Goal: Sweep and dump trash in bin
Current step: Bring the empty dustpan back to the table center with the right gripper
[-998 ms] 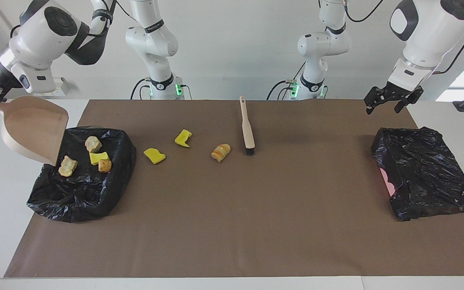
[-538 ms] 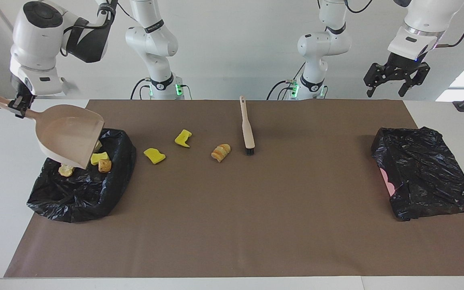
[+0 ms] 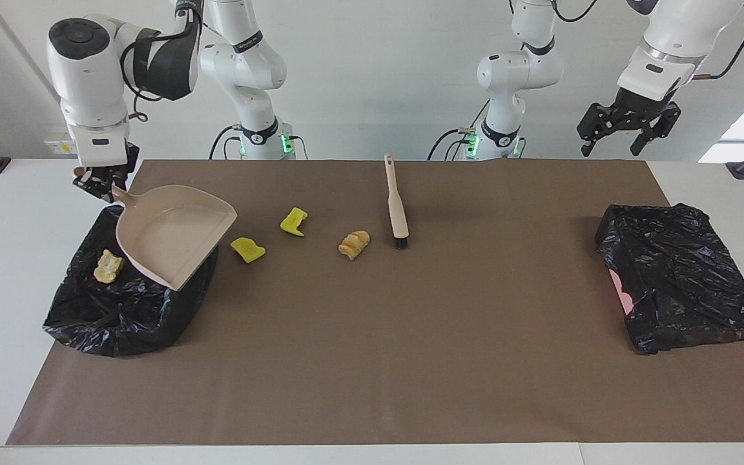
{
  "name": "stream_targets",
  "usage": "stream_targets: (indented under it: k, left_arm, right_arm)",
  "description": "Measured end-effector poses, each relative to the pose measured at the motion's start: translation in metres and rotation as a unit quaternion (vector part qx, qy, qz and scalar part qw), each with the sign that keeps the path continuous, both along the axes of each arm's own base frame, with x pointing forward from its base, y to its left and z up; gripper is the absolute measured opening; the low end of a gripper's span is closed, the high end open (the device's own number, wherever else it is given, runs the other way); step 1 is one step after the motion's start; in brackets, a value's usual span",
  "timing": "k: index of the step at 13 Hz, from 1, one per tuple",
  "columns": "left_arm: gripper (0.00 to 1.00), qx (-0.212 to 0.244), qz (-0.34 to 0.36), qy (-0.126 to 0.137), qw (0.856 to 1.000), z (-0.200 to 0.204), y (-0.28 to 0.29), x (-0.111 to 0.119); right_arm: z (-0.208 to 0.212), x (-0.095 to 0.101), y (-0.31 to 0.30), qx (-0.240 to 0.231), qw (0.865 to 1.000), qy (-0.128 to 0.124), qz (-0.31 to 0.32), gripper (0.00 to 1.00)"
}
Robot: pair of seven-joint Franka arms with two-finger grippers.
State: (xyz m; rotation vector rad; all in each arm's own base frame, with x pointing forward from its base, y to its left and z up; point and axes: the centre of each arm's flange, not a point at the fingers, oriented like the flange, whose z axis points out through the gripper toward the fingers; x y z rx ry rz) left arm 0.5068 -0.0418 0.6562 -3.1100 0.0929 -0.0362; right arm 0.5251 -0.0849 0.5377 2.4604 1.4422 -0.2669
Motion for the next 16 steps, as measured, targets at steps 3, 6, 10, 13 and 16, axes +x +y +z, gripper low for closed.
stream_targets:
  k: [3,6,10,13,16]
  left_arm:
    - [1.0,-0.002,0.007,0.001,1.0,-0.001,0.004,0.001]
    - [1.0,-0.003,0.01,-0.001,1.0,0.001,0.006,0.003]
    - [1.0,-0.003,0.009,0.005,1.0,-0.001,0.005,0.002]
    - [1.0,-0.003,0.009,0.011,1.0,-0.002,0.005,0.001]
    - [1.0,-0.003,0.009,0.011,1.0,-0.002,0.005,0.001]
  right_arm:
    - [-0.009,-0.001,0.046,0.032,0.994,-0.016,-0.108,0.33]
    - [-0.018,-0.002,0.102,0.05,0.975,-0.034,-0.212,0.33]
    - [-0.042,0.007,0.176,0.078,0.94,-0.038,-0.329,0.33]
    - [-0.056,0.024,0.246,0.099,0.915,-0.046,-0.388,0.33]
    - [-0.064,0.046,0.3,0.112,0.897,-0.052,-0.424,0.33]
